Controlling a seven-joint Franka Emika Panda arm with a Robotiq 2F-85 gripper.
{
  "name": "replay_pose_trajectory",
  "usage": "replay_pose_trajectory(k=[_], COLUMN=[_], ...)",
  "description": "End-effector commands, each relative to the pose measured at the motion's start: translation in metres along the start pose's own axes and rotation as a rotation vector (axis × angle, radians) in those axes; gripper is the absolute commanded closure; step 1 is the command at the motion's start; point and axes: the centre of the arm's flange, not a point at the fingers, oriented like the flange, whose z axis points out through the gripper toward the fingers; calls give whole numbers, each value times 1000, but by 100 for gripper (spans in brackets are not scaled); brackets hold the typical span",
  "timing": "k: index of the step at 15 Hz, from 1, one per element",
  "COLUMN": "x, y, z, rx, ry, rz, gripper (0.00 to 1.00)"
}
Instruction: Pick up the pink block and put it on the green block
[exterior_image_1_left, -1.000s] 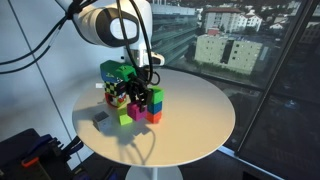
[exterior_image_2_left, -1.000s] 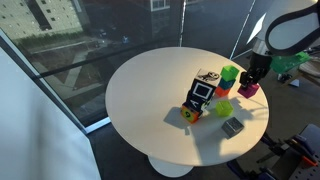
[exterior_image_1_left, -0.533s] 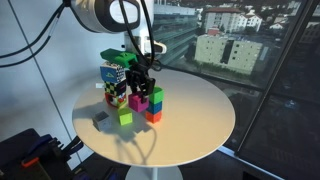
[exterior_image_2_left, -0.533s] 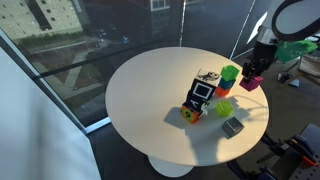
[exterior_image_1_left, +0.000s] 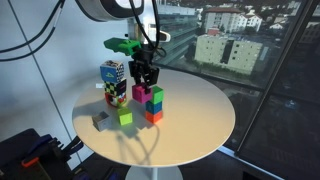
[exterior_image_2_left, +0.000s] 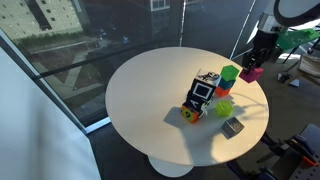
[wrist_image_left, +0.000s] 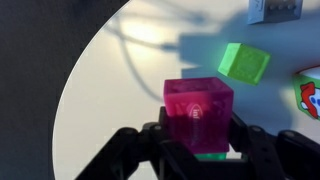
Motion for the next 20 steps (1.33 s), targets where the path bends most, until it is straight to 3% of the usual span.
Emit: replay_pose_trajectory(k=[1,10,11,12,20], x=[10,33,20,21,20], y=[-4,-8,-5,-5,-5], z=[-19,-34,-27,-26,-23], rx=[6,14,5,5,4], ry=[-3,-4,9,9,2], rz=[40,115,81,82,82], gripper=[70,70,70,45,45])
